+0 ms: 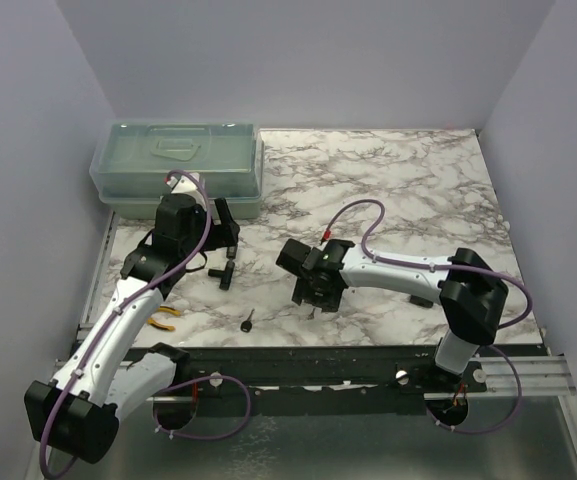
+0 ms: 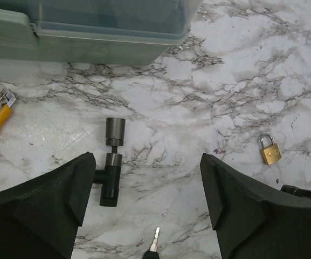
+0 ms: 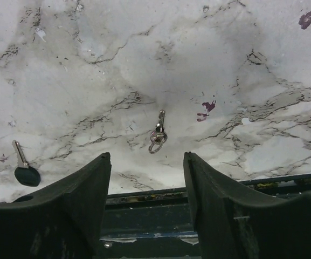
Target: Unlock with the key
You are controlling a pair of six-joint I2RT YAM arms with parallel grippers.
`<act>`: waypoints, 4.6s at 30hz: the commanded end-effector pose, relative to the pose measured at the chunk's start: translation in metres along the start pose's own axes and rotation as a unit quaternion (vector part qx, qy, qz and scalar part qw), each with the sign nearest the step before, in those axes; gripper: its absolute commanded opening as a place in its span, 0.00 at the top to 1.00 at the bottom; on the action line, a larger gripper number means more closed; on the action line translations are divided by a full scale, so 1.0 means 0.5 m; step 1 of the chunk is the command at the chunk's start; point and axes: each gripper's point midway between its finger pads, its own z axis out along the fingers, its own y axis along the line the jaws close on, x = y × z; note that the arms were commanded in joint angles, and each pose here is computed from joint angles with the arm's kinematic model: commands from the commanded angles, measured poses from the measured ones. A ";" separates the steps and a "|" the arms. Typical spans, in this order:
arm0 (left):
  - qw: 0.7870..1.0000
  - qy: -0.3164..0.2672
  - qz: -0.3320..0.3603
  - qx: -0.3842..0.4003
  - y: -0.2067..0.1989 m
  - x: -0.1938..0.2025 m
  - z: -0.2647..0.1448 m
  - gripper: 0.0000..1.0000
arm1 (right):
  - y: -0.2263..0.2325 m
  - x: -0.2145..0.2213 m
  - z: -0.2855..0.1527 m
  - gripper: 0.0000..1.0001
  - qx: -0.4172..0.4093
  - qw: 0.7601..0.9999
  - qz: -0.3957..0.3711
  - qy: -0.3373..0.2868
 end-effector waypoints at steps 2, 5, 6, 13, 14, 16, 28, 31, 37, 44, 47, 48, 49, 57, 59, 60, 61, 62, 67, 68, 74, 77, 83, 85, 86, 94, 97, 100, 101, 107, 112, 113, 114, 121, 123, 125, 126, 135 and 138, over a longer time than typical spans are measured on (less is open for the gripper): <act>1.000 -0.014 -0.005 -0.004 -0.002 -0.015 -0.016 0.15 | -0.011 0.017 0.023 0.43 0.031 0.999 0.016 -0.001; 1.000 -0.016 -0.005 -0.003 -0.002 -0.017 -0.018 0.15 | -0.012 0.028 0.034 0.49 0.041 0.999 0.013 0.005; 1.000 -0.016 -0.005 -0.004 -0.002 -0.016 -0.018 0.15 | -0.012 0.030 0.037 0.50 0.043 0.999 0.012 0.005; 1.000 -0.019 -0.005 -0.003 -0.002 -0.019 -0.020 0.15 | -0.016 0.043 0.054 0.64 0.053 0.999 0.007 0.010; 1.000 -0.019 -0.005 -0.003 -0.002 -0.019 -0.020 0.15 | -0.017 0.045 0.058 0.67 0.055 0.998 0.007 0.011; 1.000 -0.020 -0.005 -0.004 -0.001 -0.019 -0.021 0.15 | -0.020 0.048 0.064 0.69 0.059 0.998 0.006 0.013; 1.000 -0.018 -0.005 -0.006 0.000 -0.017 -0.019 0.16 | -0.028 0.056 0.084 0.84 0.067 0.998 -0.006 0.013; 1.000 -0.019 -0.005 -0.007 0.001 -0.018 -0.019 0.16 | -0.027 0.056 0.089 0.93 0.060 0.998 -0.015 0.011; 1.000 -0.019 -0.005 -0.006 0.001 -0.017 -0.019 0.16 | -0.029 0.036 0.077 1.00 0.035 0.999 -0.038 -0.015; 1.000 -0.014 -0.004 0.014 -0.013 -0.014 -0.021 0.15 | -0.007 0.012 0.042 1.00 -0.065 0.994 -0.072 -0.056; 1.000 -0.014 -0.003 0.020 -0.017 -0.013 -0.021 0.16 | 0.003 0.012 0.027 1.00 -0.116 0.988 -0.078 -0.065; 1.000 -0.013 -0.002 0.023 -0.019 -0.012 -0.020 0.16 | 0.005 0.011 0.024 1.00 -0.129 0.986 -0.081 -0.069; 1.000 -0.012 -0.002 0.025 -0.020 -0.011 -0.020 0.16 | 0.009 0.008 0.016 1.00 -0.142 0.984 -0.082 -0.074; 0.993 0.036 -0.028 0.108 -0.080 0.027 -0.022 0.15 | 0.028 -0.020 -0.042 1.00 -0.226 0.957 -0.128 -0.130; 0.988 0.061 -0.056 0.134 -0.101 0.045 -0.028 0.15 | 0.032 -0.031 -0.065 1.00 -0.246 0.947 -0.143 -0.149; 0.984 0.073 -0.075 0.142 -0.109 0.054 -0.029 0.15 | 0.035 -0.036 -0.079 1.00 -0.258 0.942 -0.145 -0.158; 0.980 0.088 -0.097 0.147 -0.116 0.065 -0.031 0.15 | 0.036 -0.040 -0.088 1.00 -0.266 0.937 -0.156 -0.167; 0.976 0.104 -0.119 0.151 -0.122 0.077 -0.033 0.16 | 0.039 -0.045 -0.103 1.00 -0.277 0.932 -0.157 -0.175; 0.943 0.177 -0.225 0.169 -0.157 0.117 -0.045 0.17 | 0.045 -0.053 -0.154 1.00 -0.327 0.900 -0.199 -0.208; 0.937 0.188 -0.239 0.173 -0.164 0.119 -0.048 0.17 | 0.046 -0.051 -0.163 1.00 -0.339 0.893 -0.207 -0.212; 0.908 0.230 -0.292 0.191 -0.206 0.124 -0.067 0.19 | 0.057 -0.049 -0.219 1.00 -0.399 0.847 -0.252 -0.245; 0.896 0.258 -0.305 0.196 -0.233 0.140 -0.070 0.21 | 0.072 -0.042 -0.249 1.00 -0.428 0.818 -0.286 -0.257; 0.875 0.298 -0.315 0.216 -0.284 0.179 -0.070 0.28 | 0.089 -0.028 -0.284 1.00 -0.457 0.780 -0.337 -0.263; 0.872 0.299 -0.316 0.226 -0.297 0.182 -0.069 0.30 | 0.093 -0.018 -0.291 1.00 -0.467 0.771 -0.350 -0.256; 0.871 0.299 -0.315 0.228 -0.301 0.184 -0.068 0.31 | 0.094 -0.017 -0.292 1.00 -0.468 0.768 -0.354 -0.255; 0.872 0.308 -0.303 0.231 -0.321 0.206 -0.063 0.43 | 0.099 -0.015 -0.287 1.00 -0.464 0.771 -0.358 -0.248; 0.874 0.305 -0.299 0.234 -0.325 0.208 -0.065 0.47 | 0.098 -0.018 -0.286 1.00 -0.463 0.774 -0.352 -0.252; 0.876 0.297 -0.294 0.240 -0.327 0.204 -0.070 0.50 | 0.097 -0.022 -0.285 1.00 -0.460 0.776 -0.348 -0.256; 0.878 0.293 -0.292 0.241 -0.327 0.203 -0.070 0.51 | 0.096 -0.024 -0.284 1.00 -0.458 0.777 -0.347 -0.257; 0.883 0.287 -0.282 0.241 -0.323 0.207 -0.068 0.59 | 0.096 -0.032 -0.287 1.00 -0.453 0.780 -0.342 -0.265; 0.885 0.284 -0.276 0.245 -0.322 0.209 -0.069 0.62 | 0.092 -0.040 -0.286 1.00 -0.446 0.785 -0.335 -0.270; 0.886 0.281 -0.275 0.245 -0.321 0.208 -0.070 0.62 | 0.092 -0.040 -0.287 1.00 -0.446 0.785 -0.335 -0.271; 0.888 0.278 -0.271 0.247 -0.321 0.208 -0.072 0.62 | 0.090 -0.040 -0.285 1.00 -0.445 0.786 -0.334 -0.270; 0.893 0.264 -0.255 0.260 -0.317 0.210 -0.078 0.62 | 0.087 -0.045 -0.289 1.00 -0.443 0.788 -0.327 -0.275; 0.893 0.262 -0.253 0.265 -0.317 0.211 -0.078 0.63 | 0.088 -0.045 -0.288 1.00 -0.444 0.787 -0.328 -0.275; 0.893 0.261 -0.251 0.269 -0.319 0.212 -0.079 0.63 | 0.088 -0.045 -0.289 1.00 -0.444 0.788 -0.327 -0.276; 0.892 0.260 -0.251 0.270 -0.318 0.212 -0.078 0.63 | 0.088 -0.045 -0.289 1.00 -0.444 0.787 -0.327 -0.276; 0.893 0.252 -0.247 0.280 -0.323 0.214 -0.077 0.67 | 0.086 -0.045 -0.288 1.00 -0.443 0.788 -0.328 -0.275; 0.893 0.252 -0.247 0.279 -0.321 0.217 -0.076 0.68 | 0.086 -0.045 -0.288 1.00 -0.443 0.788 -0.328 -0.276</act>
